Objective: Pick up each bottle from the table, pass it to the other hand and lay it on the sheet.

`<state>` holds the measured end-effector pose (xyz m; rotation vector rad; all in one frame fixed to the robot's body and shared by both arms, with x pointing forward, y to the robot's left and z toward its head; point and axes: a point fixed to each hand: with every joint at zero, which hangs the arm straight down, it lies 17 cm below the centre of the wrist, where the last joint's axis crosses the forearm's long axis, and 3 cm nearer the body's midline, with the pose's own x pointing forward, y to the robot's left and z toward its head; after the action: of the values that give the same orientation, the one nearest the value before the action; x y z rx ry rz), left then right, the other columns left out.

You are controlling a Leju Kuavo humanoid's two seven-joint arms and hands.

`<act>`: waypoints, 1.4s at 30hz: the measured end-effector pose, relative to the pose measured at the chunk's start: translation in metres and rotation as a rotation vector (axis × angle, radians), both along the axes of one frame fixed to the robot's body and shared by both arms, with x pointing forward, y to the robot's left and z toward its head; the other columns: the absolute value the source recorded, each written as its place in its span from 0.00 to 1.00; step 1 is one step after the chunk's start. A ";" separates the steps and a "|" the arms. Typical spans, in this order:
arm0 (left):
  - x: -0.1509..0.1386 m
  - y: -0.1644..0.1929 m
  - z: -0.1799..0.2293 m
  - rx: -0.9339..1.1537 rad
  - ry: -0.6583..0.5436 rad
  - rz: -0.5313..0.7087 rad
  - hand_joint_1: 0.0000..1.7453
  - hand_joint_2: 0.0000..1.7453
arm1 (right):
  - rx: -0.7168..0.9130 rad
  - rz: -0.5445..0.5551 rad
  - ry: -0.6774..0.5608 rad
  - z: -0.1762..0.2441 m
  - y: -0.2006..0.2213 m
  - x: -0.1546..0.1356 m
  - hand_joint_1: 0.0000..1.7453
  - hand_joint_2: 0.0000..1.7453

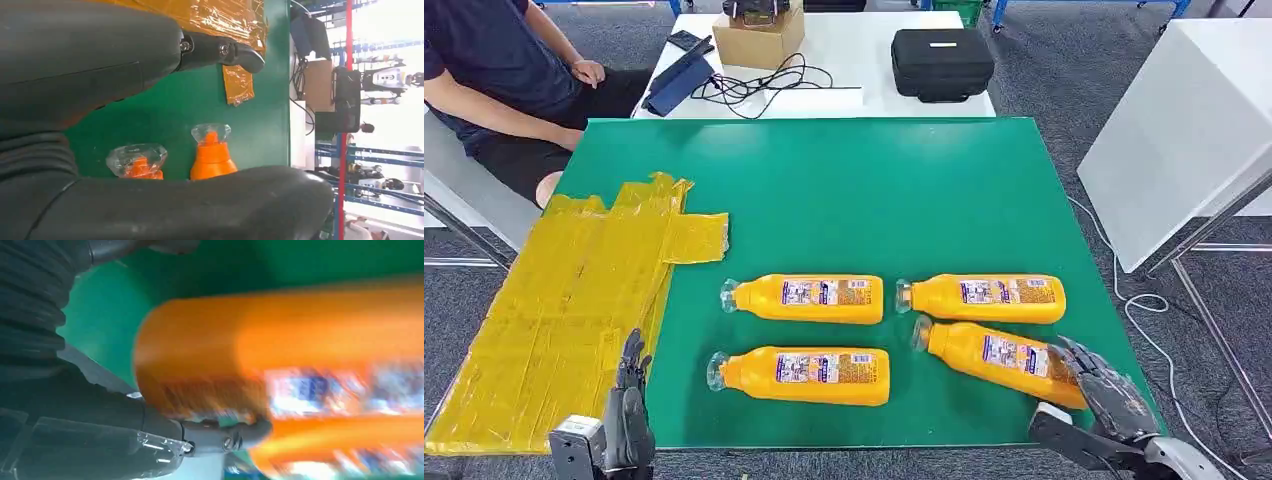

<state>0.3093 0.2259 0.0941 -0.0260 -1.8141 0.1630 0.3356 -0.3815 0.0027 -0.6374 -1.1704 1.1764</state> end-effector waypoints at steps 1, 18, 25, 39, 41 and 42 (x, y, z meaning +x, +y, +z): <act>0.000 0.000 0.000 -0.001 0.000 0.000 0.00 0.00 | -0.002 -0.004 0.008 -0.002 -0.003 -0.004 1.00 1.00; 0.002 0.005 0.001 -0.033 0.001 0.002 0.00 0.00 | -0.078 -0.025 0.063 -0.019 -0.008 -0.016 1.00 1.00; 0.002 0.009 0.000 -0.038 0.004 0.016 0.00 0.00 | -0.075 -0.036 0.067 -0.022 -0.003 -0.016 1.00 1.00; 0.001 0.034 0.001 -0.089 -0.006 0.111 0.00 0.00 | 0.391 0.021 -0.205 0.063 0.070 0.006 1.00 1.00; 0.000 0.039 0.002 -0.101 -0.011 0.131 0.00 0.00 | 0.498 0.044 -0.302 0.103 0.069 0.010 1.00 1.00; -0.001 0.042 0.003 -0.105 -0.013 0.142 0.00 0.00 | 0.536 0.060 -0.348 0.122 0.069 0.010 1.00 1.00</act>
<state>0.3081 0.2683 0.0968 0.0269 -1.8190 0.3596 0.3459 -0.3130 0.1248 -0.4017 -1.7286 0.7605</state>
